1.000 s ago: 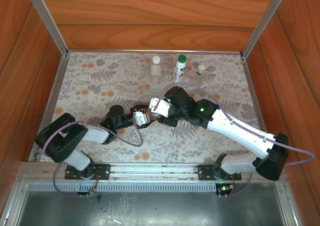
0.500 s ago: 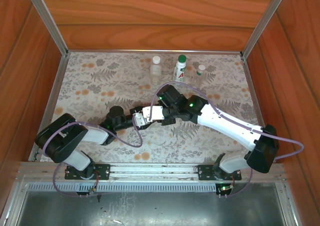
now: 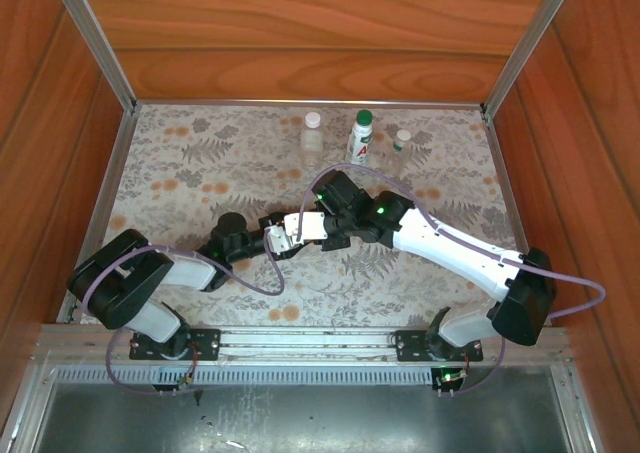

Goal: Screw on the bottle caps

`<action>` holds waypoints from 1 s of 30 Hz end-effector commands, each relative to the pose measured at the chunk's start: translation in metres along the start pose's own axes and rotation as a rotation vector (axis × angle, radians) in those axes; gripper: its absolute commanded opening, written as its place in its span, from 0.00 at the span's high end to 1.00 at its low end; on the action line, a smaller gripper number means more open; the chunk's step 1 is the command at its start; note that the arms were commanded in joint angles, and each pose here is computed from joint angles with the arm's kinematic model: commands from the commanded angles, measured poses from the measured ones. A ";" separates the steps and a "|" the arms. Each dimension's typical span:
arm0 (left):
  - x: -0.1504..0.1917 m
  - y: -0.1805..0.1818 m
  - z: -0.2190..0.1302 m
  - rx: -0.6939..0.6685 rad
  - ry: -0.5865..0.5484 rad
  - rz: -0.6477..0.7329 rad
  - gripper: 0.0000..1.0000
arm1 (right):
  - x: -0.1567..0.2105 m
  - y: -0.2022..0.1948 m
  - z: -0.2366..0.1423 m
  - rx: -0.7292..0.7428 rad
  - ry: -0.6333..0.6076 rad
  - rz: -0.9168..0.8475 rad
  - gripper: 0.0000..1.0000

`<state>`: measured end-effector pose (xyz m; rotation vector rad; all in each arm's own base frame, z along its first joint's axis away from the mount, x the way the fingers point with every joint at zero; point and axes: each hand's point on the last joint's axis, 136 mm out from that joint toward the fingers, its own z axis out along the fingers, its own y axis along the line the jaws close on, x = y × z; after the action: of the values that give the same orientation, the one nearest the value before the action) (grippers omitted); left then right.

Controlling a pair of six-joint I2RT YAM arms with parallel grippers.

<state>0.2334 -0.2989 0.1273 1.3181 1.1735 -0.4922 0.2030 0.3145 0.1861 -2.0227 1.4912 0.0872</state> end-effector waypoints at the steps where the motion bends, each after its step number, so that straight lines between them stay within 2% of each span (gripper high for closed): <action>1: -0.009 0.000 -0.002 -0.004 -0.028 0.023 0.33 | -0.020 -0.021 -0.010 0.058 -0.093 0.267 1.00; 4: -0.007 0.002 -0.002 -0.013 -0.020 0.023 0.34 | -0.028 -0.053 -0.019 0.167 -0.168 0.786 1.00; 5: -0.007 0.002 -0.002 -0.014 -0.019 0.024 0.33 | -0.026 -0.063 -0.024 0.196 -0.192 1.026 1.00; 6: -0.006 0.002 -0.002 -0.017 -0.016 0.024 0.33 | -0.030 -0.062 -0.025 0.160 -0.225 1.205 1.00; 9: -0.005 0.003 -0.002 -0.021 -0.013 0.026 0.33 | -0.040 -0.054 -0.019 0.046 -0.265 1.557 1.00; 12: -0.006 0.003 -0.001 -0.021 -0.013 0.028 0.34 | -0.044 -0.039 -0.007 -0.058 -0.235 1.696 1.00; 13: -0.005 0.003 -0.002 -0.019 -0.013 0.026 0.34 | -0.044 -0.035 -0.004 -0.077 -0.220 1.689 1.00; 15: -0.005 0.002 -0.002 -0.018 -0.012 0.026 0.33 | -0.037 -0.029 -0.001 -0.058 -0.203 1.537 0.94; 16: -0.004 0.002 -0.002 -0.018 -0.011 0.025 0.34 | -0.033 -0.026 0.000 -0.043 -0.196 1.451 0.88; 18: -0.003 0.001 -0.003 -0.017 -0.007 0.024 0.33 | -0.022 -0.020 -0.002 0.010 -0.175 1.215 0.69; 20: -0.002 0.001 -0.003 -0.016 -0.006 0.022 0.34 | -0.007 -0.016 -0.006 0.070 -0.133 1.011 0.55; 22: -0.001 -0.001 -0.002 -0.011 -0.004 0.024 0.34 | 0.004 -0.013 -0.012 0.120 -0.106 0.832 0.45; 24: -0.002 -0.002 -0.002 -0.005 -0.009 0.025 0.34 | 0.006 -0.010 -0.020 0.142 -0.115 0.605 0.38; 27: -0.003 -0.002 -0.003 0.001 -0.013 0.024 0.33 | 0.000 -0.008 -0.032 0.143 -0.139 0.377 0.38; 30: -0.002 -0.005 -0.001 0.015 -0.015 0.018 0.33 | -0.005 0.003 -0.035 0.064 -0.116 0.141 0.39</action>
<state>0.2354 -0.2960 0.1254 1.3107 1.1906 -0.4734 0.1972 0.2985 0.2115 -1.4969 1.8443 0.3202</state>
